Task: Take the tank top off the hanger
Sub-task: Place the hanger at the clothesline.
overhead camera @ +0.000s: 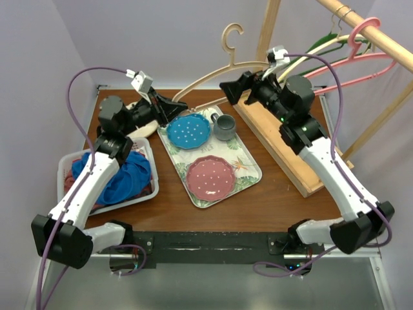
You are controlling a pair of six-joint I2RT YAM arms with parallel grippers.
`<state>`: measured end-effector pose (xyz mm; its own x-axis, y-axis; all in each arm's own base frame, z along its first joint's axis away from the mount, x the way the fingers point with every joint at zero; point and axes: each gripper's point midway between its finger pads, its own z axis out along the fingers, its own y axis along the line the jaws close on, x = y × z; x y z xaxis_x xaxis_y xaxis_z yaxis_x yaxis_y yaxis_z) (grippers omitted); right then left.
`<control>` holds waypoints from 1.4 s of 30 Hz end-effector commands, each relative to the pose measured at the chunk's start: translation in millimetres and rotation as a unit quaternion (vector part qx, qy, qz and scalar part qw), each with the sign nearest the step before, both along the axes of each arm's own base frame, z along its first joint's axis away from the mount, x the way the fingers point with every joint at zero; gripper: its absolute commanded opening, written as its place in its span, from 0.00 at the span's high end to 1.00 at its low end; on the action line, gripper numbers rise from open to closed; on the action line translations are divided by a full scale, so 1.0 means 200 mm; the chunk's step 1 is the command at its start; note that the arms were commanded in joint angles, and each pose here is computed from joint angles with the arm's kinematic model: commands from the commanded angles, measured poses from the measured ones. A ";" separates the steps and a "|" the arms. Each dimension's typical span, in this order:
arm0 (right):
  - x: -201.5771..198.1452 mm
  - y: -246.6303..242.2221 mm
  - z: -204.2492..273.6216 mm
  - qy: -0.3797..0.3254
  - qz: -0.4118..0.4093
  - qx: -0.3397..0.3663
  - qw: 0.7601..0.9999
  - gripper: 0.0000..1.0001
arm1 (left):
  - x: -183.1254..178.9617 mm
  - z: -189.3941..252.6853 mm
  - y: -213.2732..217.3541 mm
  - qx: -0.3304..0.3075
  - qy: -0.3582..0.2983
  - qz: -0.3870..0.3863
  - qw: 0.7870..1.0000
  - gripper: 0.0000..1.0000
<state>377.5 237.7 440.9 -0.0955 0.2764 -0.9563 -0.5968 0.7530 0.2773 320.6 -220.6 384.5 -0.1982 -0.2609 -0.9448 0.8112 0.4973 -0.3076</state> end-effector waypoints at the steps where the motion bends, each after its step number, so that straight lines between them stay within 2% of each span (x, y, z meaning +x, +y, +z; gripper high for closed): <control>1: -0.26 0.02 0.02 -0.015 0.077 -0.006 0.997 0.01 | 0.07 0.19 -0.02 -0.014 -0.069 0.006 0.998 1.00; 4: -0.40 0.04 -0.11 0.016 0.127 -0.014 0.992 0.01 | 0.09 0.21 -0.06 -0.010 -0.084 -0.004 0.996 1.00; 6: -0.54 0.04 -0.12 0.014 0.165 -0.006 0.986 0.01 | 0.10 0.25 -0.10 -0.008 -0.101 -0.009 0.995 1.00; 7: -0.57 0.05 -0.19 0.036 0.173 -0.001 0.984 0.01 | 0.13 0.24 -0.12 -0.001 -0.106 -0.006 0.994 1.00; 12: -0.83 0.02 -0.23 0.052 0.224 0.027 0.973 0.01 | 0.19 0.30 -0.29 0.016 -0.142 -0.005 0.990 1.00; 15: -0.93 0.01 -0.34 0.067 0.247 0.021 0.966 0.01 | 0.25 0.33 -0.39 0.027 -0.156 0.003 0.987 1.00; 19: -0.99 -0.02 -0.38 0.075 0.247 0.034 0.966 0.01 | 0.38 0.31 -0.51 0.041 -0.158 0.017 0.986 1.00; 23: -1.05 -0.02 -0.38 0.088 0.262 0.065 0.959 0.01 | 0.43 0.39 -0.62 0.033 -0.182 0.032 0.982 1.00; 25: -1.09 -0.01 -0.39 0.095 0.272 0.077 0.954 0.01 | 0.45 0.36 -0.71 0.037 -0.182 0.022 0.982 1.00; 26: -1.11 -0.02 -0.38 0.089 0.272 0.080 0.955 0.01 | 0.45 0.42 -0.73 0.031 -0.195 0.020 0.980 1.00; 27: -1.12 -0.03 -0.37 0.088 0.270 0.081 0.955 0.01 | 0.47 0.35 -0.81 0.041 -0.183 0.009 0.982 1.00; 29: -1.14 -0.05 -0.34 0.074 0.267 0.082 0.957 0.01 | 0.48 0.40 -0.86 0.040 -0.195 0.009 0.980 1.00; 30: -1.14 -0.06 -0.34 0.077 0.264 0.080 0.958 0.01 | 0.49 0.36 -0.91 0.044 -0.189 0.004 0.981 1.00; 36: -1.16 -0.07 -0.32 0.069 0.263 0.067 0.960 0.01 | 0.50 0.41 -0.97 0.011 -0.204 0.022 0.979 1.00; 42: -1.17 -0.08 -0.34 0.070 0.260 0.067 0.961 0.01 | 0.49 0.48 -0.93 -0.003 -0.214 0.039 0.976 1.00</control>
